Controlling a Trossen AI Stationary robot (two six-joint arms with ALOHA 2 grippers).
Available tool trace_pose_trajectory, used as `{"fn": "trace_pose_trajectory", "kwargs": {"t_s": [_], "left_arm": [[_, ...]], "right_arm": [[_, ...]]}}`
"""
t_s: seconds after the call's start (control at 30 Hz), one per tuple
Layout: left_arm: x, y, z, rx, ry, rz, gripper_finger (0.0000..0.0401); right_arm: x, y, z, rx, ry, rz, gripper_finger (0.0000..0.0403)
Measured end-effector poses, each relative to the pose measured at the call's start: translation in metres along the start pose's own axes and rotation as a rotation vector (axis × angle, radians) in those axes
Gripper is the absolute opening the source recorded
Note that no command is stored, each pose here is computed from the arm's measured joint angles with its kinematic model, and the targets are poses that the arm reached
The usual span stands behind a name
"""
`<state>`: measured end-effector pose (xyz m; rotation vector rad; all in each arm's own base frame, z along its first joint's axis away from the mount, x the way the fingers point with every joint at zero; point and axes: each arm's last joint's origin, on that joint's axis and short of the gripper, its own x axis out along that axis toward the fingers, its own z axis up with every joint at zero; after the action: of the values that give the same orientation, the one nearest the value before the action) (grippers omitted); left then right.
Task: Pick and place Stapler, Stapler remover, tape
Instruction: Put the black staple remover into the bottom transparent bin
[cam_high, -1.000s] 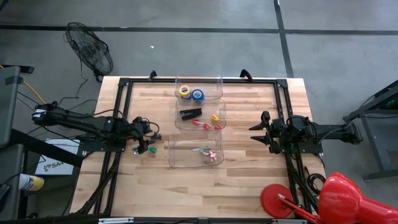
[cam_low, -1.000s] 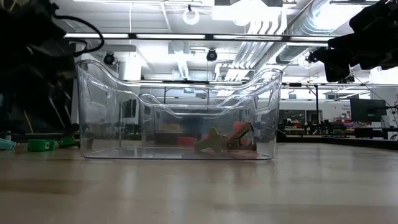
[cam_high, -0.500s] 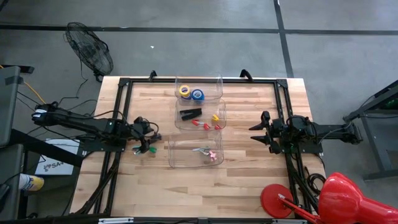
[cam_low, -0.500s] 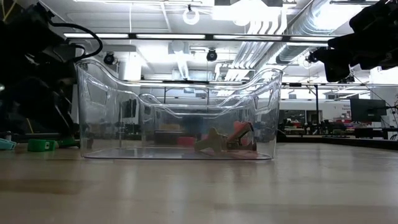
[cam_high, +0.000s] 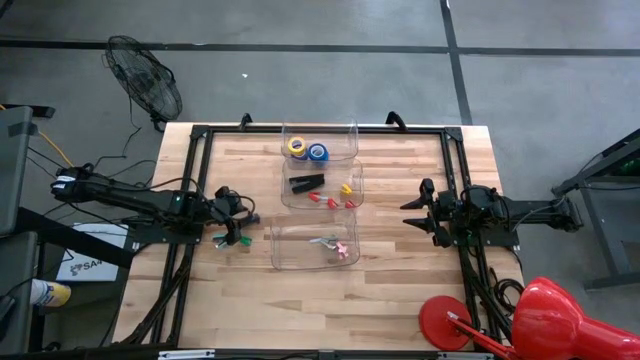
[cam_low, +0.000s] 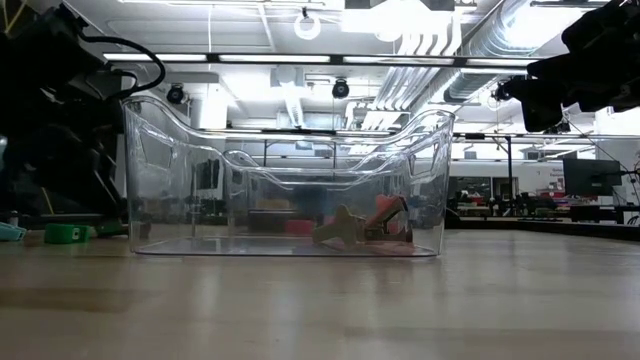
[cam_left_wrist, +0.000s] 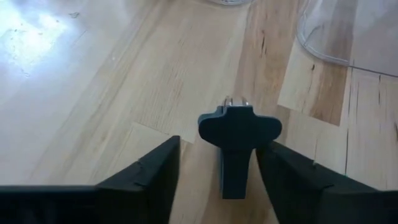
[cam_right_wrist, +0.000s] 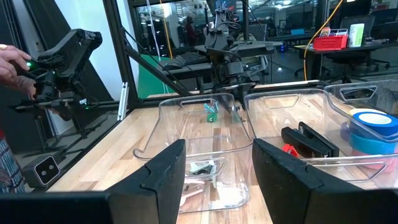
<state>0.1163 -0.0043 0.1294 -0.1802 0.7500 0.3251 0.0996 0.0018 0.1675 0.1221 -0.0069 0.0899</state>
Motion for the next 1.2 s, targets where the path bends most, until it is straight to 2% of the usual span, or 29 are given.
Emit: {"fn": "trace_pose_trajectory", "kwargs": {"t_s": [0.43, 0.9, 1.03, 1.2], "left_arm": [[0.0, -0.001, -0.001, -0.003, 0.02, -0.051, 0.004], [0.0, -0.002, 0.001, -0.034, 0.011, -0.069, 0.0038], [-0.001, -0.005, 0.008, -0.052, -0.043, -0.086, 0.0038], [-0.008, -0.006, 0.022, -0.063, -0.107, -0.047, 0.0039]], "right_arm": [[0.0, 0.0, 0.0, 0.0, 0.0, 0.0, 0.0177], [0.0, 0.0, 0.0, 0.0, 0.0, 0.0, 0.0177], [0.0, 0.0, 0.0, 0.0, 0.0, 0.0, 0.0177], [0.0, 0.0, 0.0, 0.0, 0.0, 0.0, 0.0177]]}}
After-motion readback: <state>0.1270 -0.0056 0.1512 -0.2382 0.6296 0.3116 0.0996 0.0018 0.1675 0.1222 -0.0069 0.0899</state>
